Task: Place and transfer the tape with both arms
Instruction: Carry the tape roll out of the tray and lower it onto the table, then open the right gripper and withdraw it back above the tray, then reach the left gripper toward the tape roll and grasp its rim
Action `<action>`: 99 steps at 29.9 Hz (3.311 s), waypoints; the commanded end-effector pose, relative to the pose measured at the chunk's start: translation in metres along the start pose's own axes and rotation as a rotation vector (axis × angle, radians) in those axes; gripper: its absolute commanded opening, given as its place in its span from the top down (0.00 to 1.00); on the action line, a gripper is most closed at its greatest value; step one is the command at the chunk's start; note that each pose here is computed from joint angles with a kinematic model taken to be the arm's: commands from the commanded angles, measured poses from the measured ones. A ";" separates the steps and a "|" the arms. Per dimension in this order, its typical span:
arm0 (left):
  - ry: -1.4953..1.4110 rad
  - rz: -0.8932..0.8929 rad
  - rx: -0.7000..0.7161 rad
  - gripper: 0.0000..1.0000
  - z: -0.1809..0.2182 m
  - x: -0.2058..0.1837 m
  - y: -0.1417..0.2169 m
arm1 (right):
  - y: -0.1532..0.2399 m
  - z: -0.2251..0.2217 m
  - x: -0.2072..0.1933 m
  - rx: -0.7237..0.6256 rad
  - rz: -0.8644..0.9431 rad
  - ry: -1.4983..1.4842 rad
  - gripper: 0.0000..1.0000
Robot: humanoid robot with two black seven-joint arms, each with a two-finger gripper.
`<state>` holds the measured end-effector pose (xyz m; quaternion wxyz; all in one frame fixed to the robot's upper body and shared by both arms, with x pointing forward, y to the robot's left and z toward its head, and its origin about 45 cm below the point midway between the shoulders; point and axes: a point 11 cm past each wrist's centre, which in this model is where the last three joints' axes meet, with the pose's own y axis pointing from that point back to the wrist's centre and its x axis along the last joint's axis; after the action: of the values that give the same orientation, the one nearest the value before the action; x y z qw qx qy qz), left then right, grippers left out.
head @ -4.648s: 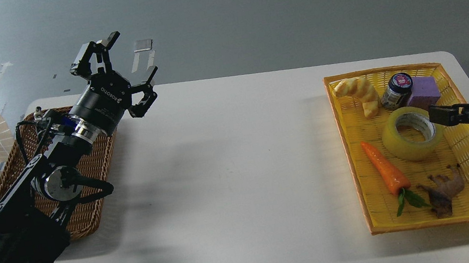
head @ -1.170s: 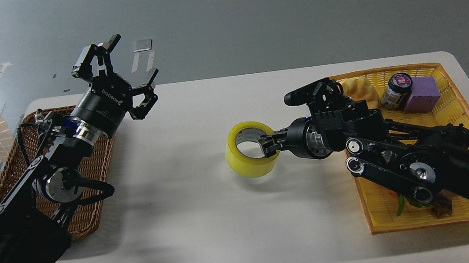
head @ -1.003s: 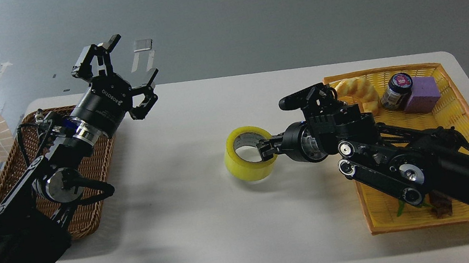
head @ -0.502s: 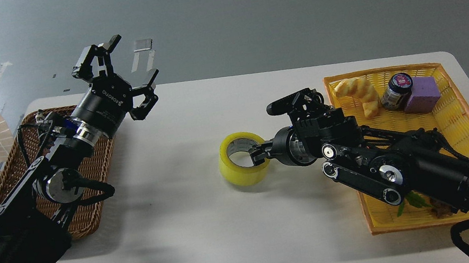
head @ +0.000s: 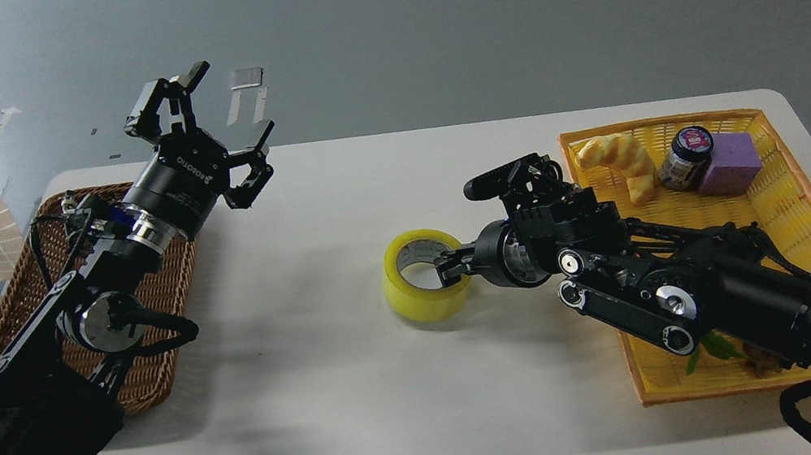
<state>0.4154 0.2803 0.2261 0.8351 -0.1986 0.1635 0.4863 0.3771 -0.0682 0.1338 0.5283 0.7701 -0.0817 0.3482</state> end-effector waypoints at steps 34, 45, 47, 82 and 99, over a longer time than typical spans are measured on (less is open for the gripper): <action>-0.011 -0.001 -0.001 0.00 0.004 0.001 0.000 | 0.087 0.028 0.096 0.264 0.268 -0.446 0.00; -0.013 -0.012 -0.022 0.00 0.012 -0.002 -0.007 | 0.192 0.142 0.138 0.683 0.622 -1.189 0.00; -0.015 -0.016 -0.027 0.00 0.014 -0.003 -0.009 | 0.202 0.153 0.135 0.748 0.655 -1.269 0.00; -0.753 -0.196 0.090 0.00 0.006 -0.062 -0.024 | 0.235 0.226 0.018 1.141 0.766 -1.874 0.00; -1.693 -0.613 0.123 0.00 -0.089 -0.112 -0.014 | 0.253 0.244 0.015 1.052 0.787 -1.834 0.00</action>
<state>0.3691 0.1482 0.2126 0.7916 0.2152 -0.5169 0.2448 0.3745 -0.3843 0.2883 -0.2701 0.7834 -0.5170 -0.2144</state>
